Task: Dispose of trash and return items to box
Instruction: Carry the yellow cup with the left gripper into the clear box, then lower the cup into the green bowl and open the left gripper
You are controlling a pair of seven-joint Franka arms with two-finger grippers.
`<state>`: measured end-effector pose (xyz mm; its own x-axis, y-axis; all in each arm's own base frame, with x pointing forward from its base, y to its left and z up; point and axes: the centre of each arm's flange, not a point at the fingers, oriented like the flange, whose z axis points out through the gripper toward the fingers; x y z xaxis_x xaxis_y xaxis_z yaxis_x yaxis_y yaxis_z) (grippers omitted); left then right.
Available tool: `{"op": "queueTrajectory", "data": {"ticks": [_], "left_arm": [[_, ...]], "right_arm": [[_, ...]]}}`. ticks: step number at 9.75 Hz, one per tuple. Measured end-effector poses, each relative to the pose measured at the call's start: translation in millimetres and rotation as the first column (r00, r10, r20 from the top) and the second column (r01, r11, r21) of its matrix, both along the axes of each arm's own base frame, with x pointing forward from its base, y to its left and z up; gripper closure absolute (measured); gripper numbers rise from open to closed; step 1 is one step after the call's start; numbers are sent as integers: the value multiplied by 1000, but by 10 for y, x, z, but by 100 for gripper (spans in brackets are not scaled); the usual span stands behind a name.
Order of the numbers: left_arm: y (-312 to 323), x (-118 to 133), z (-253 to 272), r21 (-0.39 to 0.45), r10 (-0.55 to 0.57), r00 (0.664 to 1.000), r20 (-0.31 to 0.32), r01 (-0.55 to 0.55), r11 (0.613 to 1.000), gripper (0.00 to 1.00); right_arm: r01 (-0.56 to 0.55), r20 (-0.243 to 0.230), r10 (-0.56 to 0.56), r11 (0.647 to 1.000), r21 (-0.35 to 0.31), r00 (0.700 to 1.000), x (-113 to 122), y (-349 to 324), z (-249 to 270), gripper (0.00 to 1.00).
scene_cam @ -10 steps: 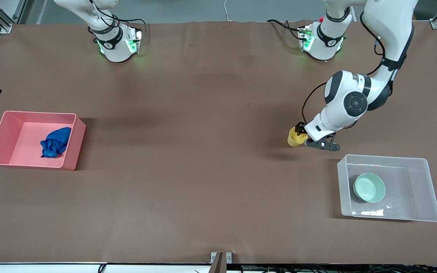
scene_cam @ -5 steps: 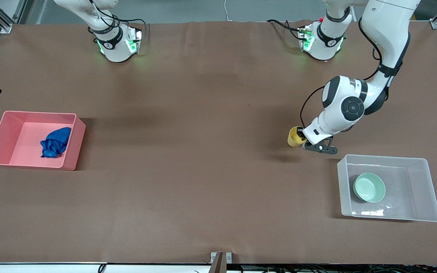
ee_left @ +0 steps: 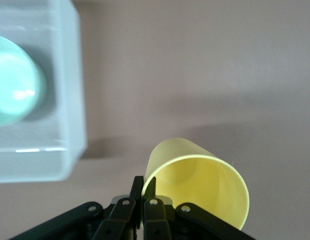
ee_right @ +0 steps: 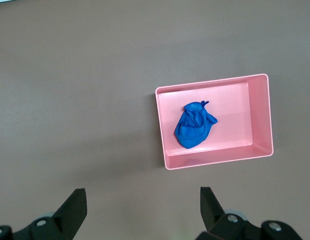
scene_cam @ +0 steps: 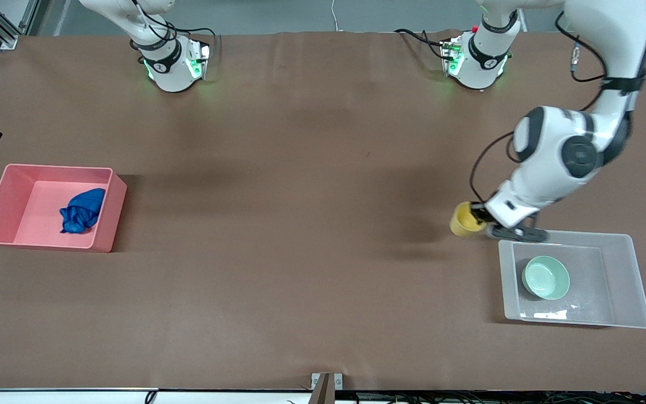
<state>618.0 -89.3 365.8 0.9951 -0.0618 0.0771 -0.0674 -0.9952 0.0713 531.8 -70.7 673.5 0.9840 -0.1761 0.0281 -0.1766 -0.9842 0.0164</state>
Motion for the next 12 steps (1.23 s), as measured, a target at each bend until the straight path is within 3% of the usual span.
{"op": "queueTrajectory", "data": {"ticks": [3, 5, 8, 12], "left_arm": [[1038, 509, 218, 18, 110, 990, 83, -112, 994, 97], [1665, 709, 33, -10, 99, 991, 95, -98, 995, 97], [2040, 738, -676, -2, 39, 999, 21, -39, 999, 97], [1989, 743, -992, 0, 30, 999, -21, -30, 1000, 92]], "right_arm": [[0, 0, 0, 1000, 0, 1000, 1, -3, -2, 0], [0, -1, 0, 1000, 0, 1000, 1, -3, -3, 0], [0, -1, 0, 1000, 0, 1000, 2, -2, -4, 0], [0, -1, 0, 1000, 0, 1000, 3, -3, -4, 0]]}}
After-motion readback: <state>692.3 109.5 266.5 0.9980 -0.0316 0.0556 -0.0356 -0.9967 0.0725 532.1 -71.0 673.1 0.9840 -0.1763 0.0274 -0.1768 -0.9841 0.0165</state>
